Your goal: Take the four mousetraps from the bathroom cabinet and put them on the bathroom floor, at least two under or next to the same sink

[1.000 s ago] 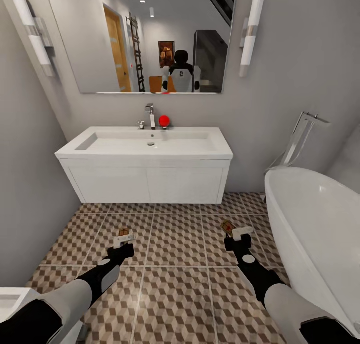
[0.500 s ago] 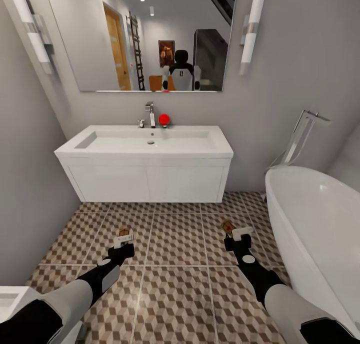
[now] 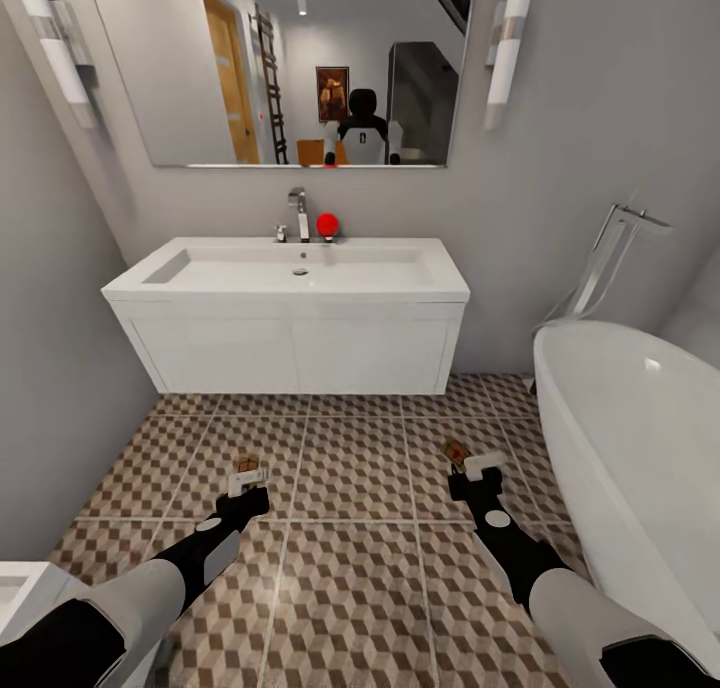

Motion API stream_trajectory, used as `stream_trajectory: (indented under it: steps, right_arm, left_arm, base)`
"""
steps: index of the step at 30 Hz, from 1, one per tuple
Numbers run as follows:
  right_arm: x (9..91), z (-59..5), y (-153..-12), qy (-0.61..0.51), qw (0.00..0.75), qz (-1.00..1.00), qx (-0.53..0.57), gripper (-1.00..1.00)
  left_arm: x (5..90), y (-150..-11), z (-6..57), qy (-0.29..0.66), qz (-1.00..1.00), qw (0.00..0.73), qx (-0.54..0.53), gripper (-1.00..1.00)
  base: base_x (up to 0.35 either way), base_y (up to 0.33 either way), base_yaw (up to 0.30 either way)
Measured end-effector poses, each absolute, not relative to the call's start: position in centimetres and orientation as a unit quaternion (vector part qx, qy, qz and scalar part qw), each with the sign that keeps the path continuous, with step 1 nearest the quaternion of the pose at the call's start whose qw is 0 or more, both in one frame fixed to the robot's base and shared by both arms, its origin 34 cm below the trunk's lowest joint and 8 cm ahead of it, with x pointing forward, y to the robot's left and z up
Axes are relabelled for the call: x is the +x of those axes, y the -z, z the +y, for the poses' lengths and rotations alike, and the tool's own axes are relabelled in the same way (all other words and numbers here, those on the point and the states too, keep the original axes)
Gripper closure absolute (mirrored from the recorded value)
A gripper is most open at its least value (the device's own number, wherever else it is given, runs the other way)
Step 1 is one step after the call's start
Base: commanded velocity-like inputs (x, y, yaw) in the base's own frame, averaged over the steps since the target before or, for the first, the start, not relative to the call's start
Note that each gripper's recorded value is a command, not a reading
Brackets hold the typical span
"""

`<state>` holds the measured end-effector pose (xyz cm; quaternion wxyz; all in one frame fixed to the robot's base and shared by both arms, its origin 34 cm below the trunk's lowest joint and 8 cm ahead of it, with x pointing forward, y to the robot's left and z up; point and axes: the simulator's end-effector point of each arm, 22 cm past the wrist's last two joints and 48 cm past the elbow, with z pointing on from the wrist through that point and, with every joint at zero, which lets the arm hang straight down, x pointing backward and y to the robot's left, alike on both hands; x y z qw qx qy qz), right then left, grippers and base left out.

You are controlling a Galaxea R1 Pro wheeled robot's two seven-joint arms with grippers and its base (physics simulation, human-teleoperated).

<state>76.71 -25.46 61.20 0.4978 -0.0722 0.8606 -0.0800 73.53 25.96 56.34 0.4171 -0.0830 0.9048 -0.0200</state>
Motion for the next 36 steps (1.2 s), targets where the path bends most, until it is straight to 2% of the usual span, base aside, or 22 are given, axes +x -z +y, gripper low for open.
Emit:
stream_trajectory:
  steps: [36]
  right_arm:
    - [74.8,-24.7,-51.5,0.076,0.484,0.867,-0.088,1.00]
  left_arm:
    - [71.7,-46.8,25.8,0.019,0.914,0.397,-0.083,1.00]
  base:
    - [0.000,0.000,0.000]
